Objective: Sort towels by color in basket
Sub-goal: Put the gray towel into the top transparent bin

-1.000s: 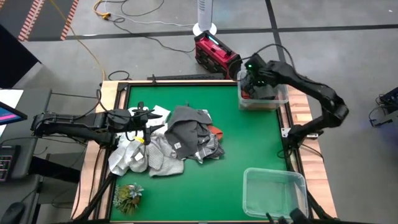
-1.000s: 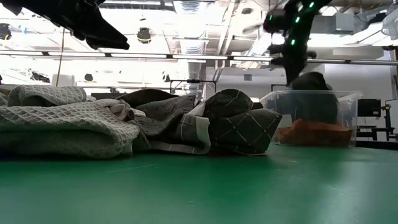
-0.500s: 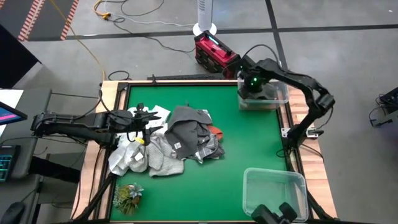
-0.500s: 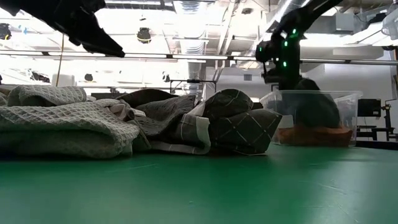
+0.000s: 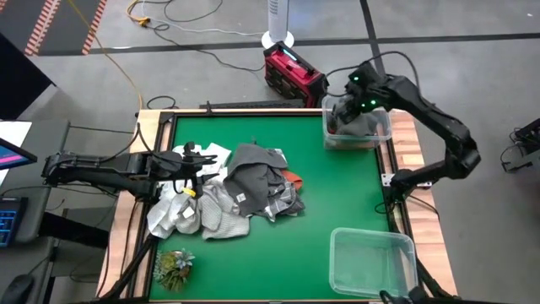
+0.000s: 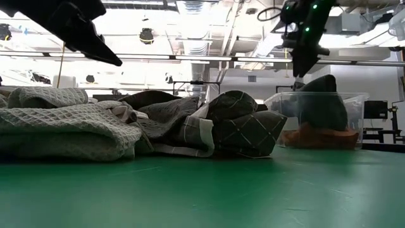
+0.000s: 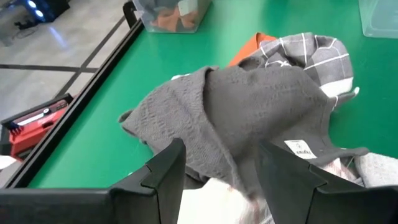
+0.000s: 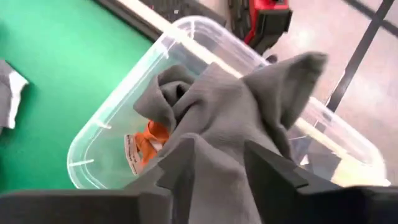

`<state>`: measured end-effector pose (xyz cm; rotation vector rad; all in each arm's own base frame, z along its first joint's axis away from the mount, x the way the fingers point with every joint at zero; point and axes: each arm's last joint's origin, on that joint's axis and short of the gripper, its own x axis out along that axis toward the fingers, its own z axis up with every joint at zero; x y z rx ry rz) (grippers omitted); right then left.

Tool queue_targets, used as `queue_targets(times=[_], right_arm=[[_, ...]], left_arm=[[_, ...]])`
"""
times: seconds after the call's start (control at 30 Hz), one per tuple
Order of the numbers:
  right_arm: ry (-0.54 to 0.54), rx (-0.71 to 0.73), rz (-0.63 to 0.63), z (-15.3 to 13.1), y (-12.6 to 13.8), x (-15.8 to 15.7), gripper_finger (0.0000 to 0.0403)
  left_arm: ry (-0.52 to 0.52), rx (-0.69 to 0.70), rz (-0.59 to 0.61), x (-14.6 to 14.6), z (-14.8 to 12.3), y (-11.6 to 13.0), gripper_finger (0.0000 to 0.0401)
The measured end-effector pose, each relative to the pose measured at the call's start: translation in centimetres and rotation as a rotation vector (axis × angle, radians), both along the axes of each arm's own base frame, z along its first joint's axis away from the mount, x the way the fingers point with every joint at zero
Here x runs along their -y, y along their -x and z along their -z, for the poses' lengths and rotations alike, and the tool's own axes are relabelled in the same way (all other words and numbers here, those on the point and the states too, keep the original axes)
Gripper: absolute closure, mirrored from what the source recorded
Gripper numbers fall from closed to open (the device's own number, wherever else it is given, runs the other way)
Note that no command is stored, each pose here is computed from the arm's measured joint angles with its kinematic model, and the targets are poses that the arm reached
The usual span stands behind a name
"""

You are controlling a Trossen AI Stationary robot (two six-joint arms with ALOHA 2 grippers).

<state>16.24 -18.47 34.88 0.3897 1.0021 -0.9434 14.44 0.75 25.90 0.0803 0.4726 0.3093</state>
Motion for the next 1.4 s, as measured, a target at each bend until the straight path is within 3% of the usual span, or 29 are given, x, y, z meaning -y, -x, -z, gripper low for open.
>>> queue_targets(times=[0.17,0.73,0.9,1.0,1.17,1.4], right_arm=[[-0.01,0.012,0.0,-0.2,0.4,-1.0,0.0207],[-0.289,-0.148,0.133,9.3,-1.9,2.1,0.0202],[-0.37,-0.209,0.115,11.4,-3.0,2.7,0.0202],[-0.354,-0.203,0.081,10.7,-3.6,2.9,0.0202],[-0.306,-0.133,0.098,6.9,-2.5,2.5,0.0202],[-0.228,-0.03,0.206,2.9,0.2,1.8,0.0202]], left_arm=[[0.0,-0.016,0.0,0.0,0.1,0.1,0.0221],[0.0,-0.019,0.0,0.0,0.2,0.1,0.0221],[-0.004,-0.02,0.002,0.0,0.2,0.1,0.0221],[-0.003,-0.019,0.002,0.0,0.2,0.1,0.0221],[0.001,-0.012,0.0,0.0,0.1,0.1,0.0221],[0.014,-0.013,-0.007,0.0,0.2,0.1,0.0221]])
